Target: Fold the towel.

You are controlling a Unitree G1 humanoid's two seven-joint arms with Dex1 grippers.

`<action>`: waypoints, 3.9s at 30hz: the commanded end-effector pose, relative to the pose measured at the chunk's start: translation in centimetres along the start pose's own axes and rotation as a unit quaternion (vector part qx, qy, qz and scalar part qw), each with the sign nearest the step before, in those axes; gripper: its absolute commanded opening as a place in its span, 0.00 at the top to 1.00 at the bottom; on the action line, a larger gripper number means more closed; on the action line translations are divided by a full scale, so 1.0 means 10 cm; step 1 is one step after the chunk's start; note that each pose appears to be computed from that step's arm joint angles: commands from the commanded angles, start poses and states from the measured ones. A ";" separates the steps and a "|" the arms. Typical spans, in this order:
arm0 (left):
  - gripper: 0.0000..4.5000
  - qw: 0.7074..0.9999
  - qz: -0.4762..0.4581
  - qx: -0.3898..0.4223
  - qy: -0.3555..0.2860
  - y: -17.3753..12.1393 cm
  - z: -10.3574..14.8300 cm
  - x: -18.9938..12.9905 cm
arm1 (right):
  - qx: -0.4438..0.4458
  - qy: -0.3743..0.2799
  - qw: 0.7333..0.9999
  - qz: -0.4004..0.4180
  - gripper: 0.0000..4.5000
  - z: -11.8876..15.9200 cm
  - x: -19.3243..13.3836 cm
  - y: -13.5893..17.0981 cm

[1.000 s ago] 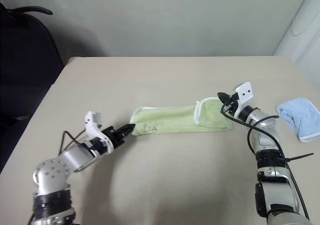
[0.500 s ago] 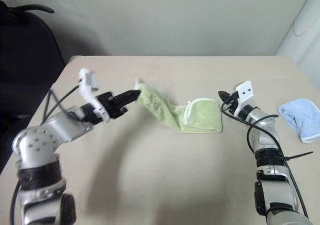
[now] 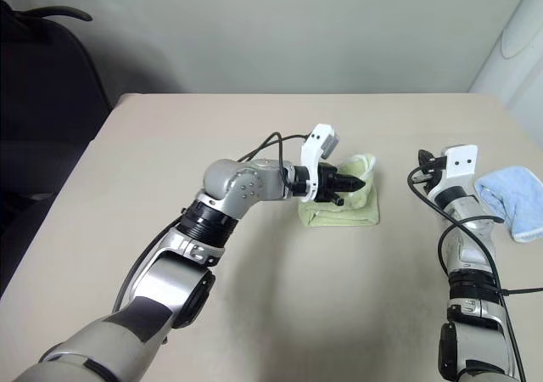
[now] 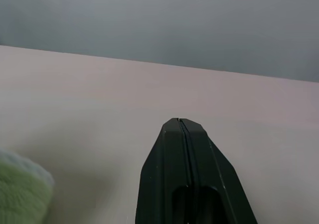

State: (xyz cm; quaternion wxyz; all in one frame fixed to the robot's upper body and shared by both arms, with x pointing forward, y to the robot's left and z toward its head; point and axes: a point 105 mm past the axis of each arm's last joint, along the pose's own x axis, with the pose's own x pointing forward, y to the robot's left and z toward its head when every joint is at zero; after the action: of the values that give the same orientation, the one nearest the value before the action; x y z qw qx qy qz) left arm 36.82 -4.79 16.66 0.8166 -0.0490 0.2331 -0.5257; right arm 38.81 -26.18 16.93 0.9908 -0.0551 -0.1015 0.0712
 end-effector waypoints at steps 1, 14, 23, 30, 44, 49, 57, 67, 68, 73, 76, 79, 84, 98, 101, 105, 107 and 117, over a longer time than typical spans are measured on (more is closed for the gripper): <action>0.99 0.999 -0.017 0.021 -0.020 -0.04 0.13 0.05 | -0.010 -0.030 0.999 -0.032 1.00 0.21 -0.12 -0.15; 0.05 0.986 -0.053 -0.035 -0.156 -0.03 0.48 -0.37 | -0.015 -0.019 0.999 0.030 1.00 0.26 -0.03 0.10; 0.43 0.973 0.065 0.130 -0.177 0.33 0.28 -0.78 | 0.021 0.010 0.972 0.236 1.00 0.38 -0.02 0.87; 0.90 0.982 0.085 0.153 -0.069 0.49 -0.33 -0.46 | 0.022 0.118 0.956 0.268 1.00 -0.18 -0.05 1.11; 0.90 0.981 0.074 0.053 -0.170 0.46 -0.28 -0.62 | 0.022 0.104 0.960 0.258 1.00 -0.25 -0.16 1.02; 0.90 0.957 0.080 -0.090 -0.263 0.57 -0.08 -1.21 | 0.043 0.032 0.965 0.256 1.00 0.24 -0.27 0.84; 0.40 0.961 0.073 -0.214 -0.159 0.70 -0.58 -1.10 | 0.038 0.003 0.971 0.235 1.00 0.43 -0.23 0.68; 0.01 0.964 0.021 -0.250 -0.089 0.55 -0.69 -0.58 | 0.042 -0.010 0.975 0.220 1.00 0.46 -0.21 0.65; 0.01 0.965 0.018 -0.249 -0.084 0.54 -0.69 -0.54 | 0.042 -0.010 0.975 0.219 1.00 0.46 -0.21 0.65; 0.01 0.968 -0.008 -0.243 -0.068 0.39 -0.62 -0.21 | 0.046 -0.011 0.975 0.215 1.00 0.44 -0.21 0.69; 0.01 0.968 -0.023 -0.239 -0.072 0.32 -0.54 -0.09 | 0.047 -0.014 0.976 0.212 1.00 0.45 -0.21 0.69; 0.01 0.967 -0.033 -0.241 -0.076 0.28 -0.47 -0.01 | 0.048 -0.016 0.977 0.208 1.00 0.45 -0.21 0.69; 0.01 0.967 -0.042 -0.241 -0.077 0.24 -0.43 0.07 | 0.049 -0.018 0.978 0.201 1.00 0.45 -0.21 0.68; 0.94 0.964 -0.010 -0.248 -0.095 0.38 -0.43 0.01 | 0.049 -0.021 0.979 0.195 1.00 0.46 -0.18 0.70; 0.99 0.961 -0.006 -0.254 -0.106 0.40 -0.41 -0.02 | 0.048 -0.022 0.980 0.194 1.00 0.46 -0.17 0.69; 0.99 0.956 0.003 -0.266 -0.126 0.44 -0.38 -0.09 | 0.048 -0.023 0.980 0.189 1.00 0.45 -0.17 0.67; 0.99 0.952 0.008 -0.266 -0.149 0.46 -0.29 -0.16 | 0.047 -0.024 0.981 0.187 1.00 0.46 -0.17 0.67; 0.99 0.872 0.223 -0.223 -0.373 1.14 0.43 -1.78 | 0.047 -0.027 0.982 0.178 1.00 0.46 -0.17 0.62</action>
State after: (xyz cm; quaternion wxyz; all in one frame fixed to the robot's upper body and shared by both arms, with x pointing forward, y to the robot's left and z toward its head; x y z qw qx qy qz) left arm 42.26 11.48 19.29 0.8878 -0.3746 0.0968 -0.2494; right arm 35.55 -19.48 18.88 0.9612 -0.0154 -0.0838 0.2625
